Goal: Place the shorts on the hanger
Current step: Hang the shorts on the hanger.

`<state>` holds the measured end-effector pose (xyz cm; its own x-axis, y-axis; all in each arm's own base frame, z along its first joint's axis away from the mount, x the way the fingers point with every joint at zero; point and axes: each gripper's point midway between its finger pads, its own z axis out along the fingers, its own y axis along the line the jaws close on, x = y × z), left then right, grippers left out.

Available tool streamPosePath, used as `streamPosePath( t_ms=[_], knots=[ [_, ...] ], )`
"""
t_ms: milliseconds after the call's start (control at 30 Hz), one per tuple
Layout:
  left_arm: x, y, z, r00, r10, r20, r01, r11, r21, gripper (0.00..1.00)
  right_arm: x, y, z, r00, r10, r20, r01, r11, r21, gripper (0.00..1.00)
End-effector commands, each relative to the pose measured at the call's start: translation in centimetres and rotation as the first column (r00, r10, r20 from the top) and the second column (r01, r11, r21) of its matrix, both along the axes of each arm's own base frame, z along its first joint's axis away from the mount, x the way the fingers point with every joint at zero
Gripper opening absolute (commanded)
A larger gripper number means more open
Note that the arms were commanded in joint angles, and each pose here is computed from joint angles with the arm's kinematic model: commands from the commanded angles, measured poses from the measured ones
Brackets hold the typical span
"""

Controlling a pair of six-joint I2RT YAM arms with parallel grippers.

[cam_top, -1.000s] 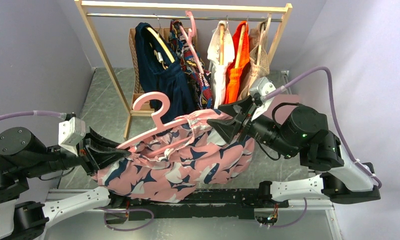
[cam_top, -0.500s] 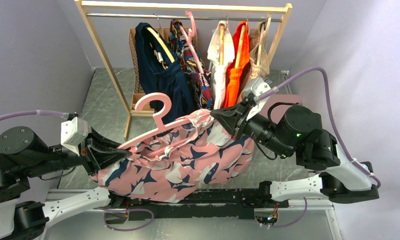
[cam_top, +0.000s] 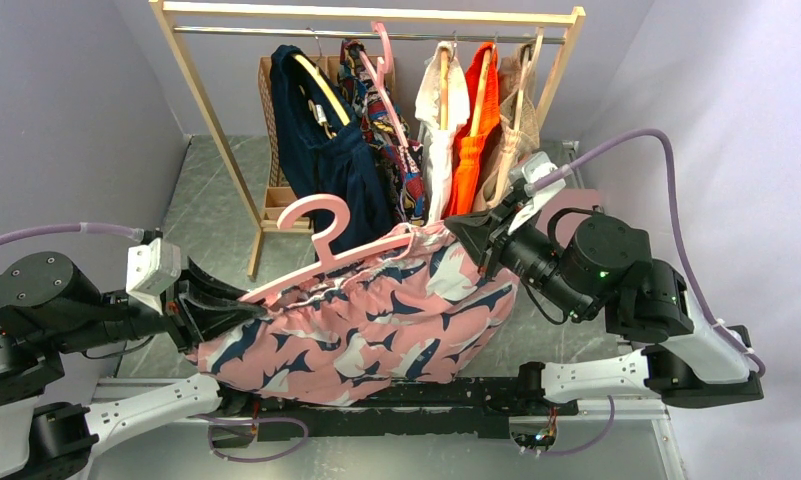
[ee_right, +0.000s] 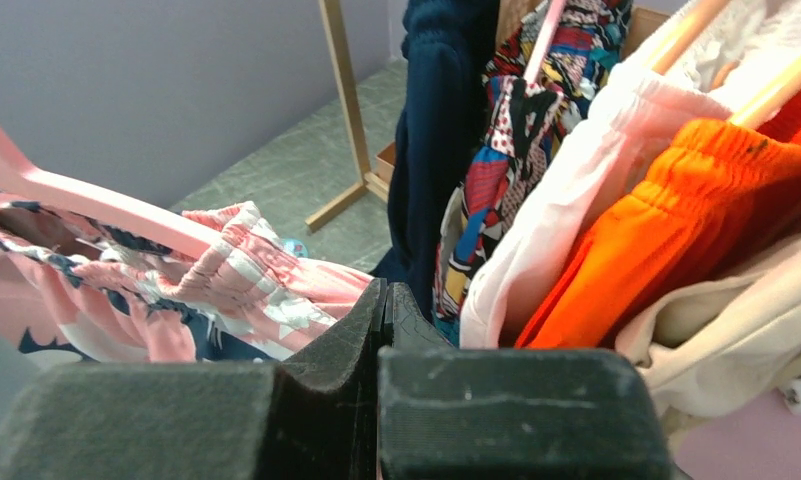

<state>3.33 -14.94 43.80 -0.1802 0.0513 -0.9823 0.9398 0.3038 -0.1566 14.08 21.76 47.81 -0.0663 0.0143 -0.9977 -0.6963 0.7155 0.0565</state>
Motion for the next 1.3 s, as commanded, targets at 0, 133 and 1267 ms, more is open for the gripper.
streamPosePath(
  t_ms=[0, 133, 1267],
  knots=[
    [-1.0, 0.0, 2.3, 0.996, -0.052, 0.073, 0.058, 0.995, -0.081, 0.07, 0.9, -2.7, -1.6, 0.991, -0.121, -0.062, 0.118, 0.991, -0.057, 0.0],
    [-1.1, 0.3, 3.0, 0.995, -0.046, 0.091, 0.055, 0.994, -0.099, 0.07, 0.4, -3.5, -2.9, 0.982, -0.137, -0.13, 0.125, 0.987, -0.096, 0.0],
    [-1.8, -3.1, 2.9, 0.973, -0.218, 0.07, 0.219, 0.976, -0.009, 0.07, -9.7, 10.0, 3.0, 0.763, 0.646, 0.017, -0.645, 0.763, -0.038, 0.52]
  ],
)
